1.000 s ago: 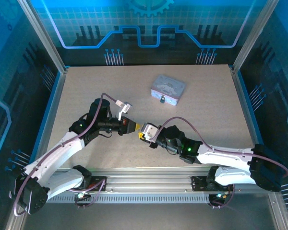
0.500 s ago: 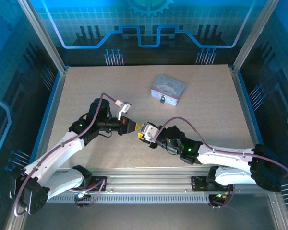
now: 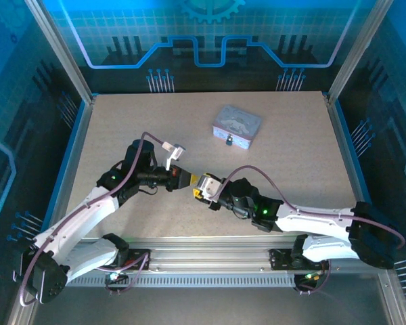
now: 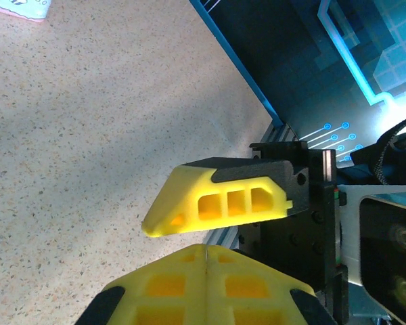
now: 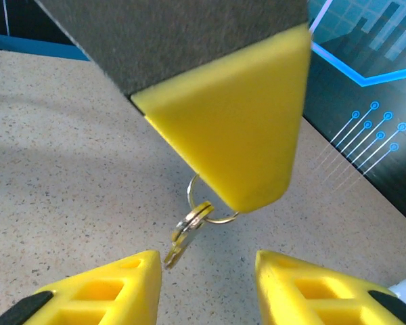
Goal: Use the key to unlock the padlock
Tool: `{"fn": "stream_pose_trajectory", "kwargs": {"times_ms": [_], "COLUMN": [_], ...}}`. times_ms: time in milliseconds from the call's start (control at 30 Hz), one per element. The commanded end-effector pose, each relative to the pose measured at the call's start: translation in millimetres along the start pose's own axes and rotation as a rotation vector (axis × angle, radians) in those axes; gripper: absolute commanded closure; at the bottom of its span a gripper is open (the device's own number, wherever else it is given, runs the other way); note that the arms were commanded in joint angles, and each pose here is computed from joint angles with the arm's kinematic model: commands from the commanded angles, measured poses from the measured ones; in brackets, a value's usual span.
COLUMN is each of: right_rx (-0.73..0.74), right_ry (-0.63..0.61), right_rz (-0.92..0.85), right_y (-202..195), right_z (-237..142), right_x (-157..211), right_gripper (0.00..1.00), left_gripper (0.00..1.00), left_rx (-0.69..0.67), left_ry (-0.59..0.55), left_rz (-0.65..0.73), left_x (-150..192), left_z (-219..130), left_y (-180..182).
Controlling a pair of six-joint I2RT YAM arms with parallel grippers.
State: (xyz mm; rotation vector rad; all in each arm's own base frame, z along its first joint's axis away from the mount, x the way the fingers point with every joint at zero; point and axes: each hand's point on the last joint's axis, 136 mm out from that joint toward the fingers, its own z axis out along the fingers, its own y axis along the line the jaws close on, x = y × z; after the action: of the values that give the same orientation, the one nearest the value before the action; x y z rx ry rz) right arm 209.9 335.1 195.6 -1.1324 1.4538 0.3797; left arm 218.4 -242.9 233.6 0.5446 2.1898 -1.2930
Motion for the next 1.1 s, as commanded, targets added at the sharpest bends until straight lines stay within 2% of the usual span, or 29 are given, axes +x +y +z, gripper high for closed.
{"fn": "stream_pose_trajectory", "kwargs": {"times_ms": [0, 200, 1067], "right_rx": [0.022, 0.052, 0.037], "right_ry": [-0.076, -0.079, 0.009], "right_rz": [0.015, 0.009, -0.029], "right_y": [-4, -10, 2], "right_z": [3, 5, 7], "right_x": [-29, -33, -1], "right_gripper": [0.59, 0.62, 0.6], "left_gripper": [1.0, 1.0, 1.0], "left_rx": [0.01, 0.007, -0.005], "left_ry": [-0.019, -0.02, -0.038], "left_rz": [-0.007, -0.009, -0.036], "left_x": [-2, -1, -7], "left_z": [-4, -4, -10], "left_y": [-3, -2, 1]}}
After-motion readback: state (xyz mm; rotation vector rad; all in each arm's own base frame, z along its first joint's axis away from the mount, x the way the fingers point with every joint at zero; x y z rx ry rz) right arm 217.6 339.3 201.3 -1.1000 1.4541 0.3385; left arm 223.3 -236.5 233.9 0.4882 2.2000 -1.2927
